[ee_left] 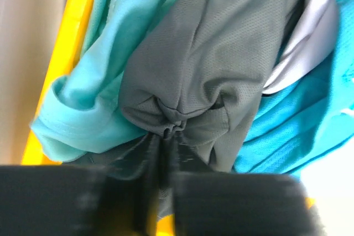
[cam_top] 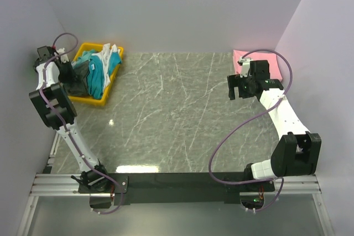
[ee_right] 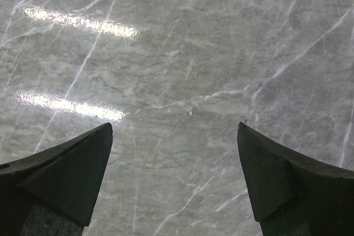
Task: Fold and stack the t-shirts
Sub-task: Grab the tshirt from the pile, then move the tshirt to the center of the board, then flatten the tshirt out
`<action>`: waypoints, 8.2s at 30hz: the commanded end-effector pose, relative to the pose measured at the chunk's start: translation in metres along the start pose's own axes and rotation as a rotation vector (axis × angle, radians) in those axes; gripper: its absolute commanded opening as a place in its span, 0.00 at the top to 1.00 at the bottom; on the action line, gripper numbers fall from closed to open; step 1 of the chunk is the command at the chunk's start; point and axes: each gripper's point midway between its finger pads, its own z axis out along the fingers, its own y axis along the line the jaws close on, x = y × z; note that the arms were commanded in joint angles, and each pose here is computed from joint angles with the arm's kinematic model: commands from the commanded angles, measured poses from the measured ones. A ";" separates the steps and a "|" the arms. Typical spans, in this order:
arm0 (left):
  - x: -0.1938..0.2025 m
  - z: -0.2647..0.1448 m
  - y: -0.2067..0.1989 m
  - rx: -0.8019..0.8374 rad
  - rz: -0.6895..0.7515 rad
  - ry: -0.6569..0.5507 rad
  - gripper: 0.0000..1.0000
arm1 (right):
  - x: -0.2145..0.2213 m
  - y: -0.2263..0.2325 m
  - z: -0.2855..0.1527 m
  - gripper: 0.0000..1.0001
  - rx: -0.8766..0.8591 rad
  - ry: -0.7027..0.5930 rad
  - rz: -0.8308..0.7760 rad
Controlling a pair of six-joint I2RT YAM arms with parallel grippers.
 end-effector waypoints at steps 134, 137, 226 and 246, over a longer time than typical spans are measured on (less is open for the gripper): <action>0.251 -0.120 -0.309 0.814 0.340 0.323 0.99 | 0.097 0.037 0.023 1.00 -0.400 0.392 -0.067; 0.270 -0.155 -0.294 0.856 0.651 0.308 0.99 | 0.118 0.044 0.009 1.00 -0.434 0.407 -0.167; 0.102 -0.155 -0.271 0.558 0.596 -0.066 0.24 | 0.012 0.032 -0.026 0.46 -0.354 0.177 0.016; 0.219 -0.086 -0.223 0.401 0.566 0.206 0.20 | 0.170 0.103 0.031 0.58 -0.451 0.674 -0.034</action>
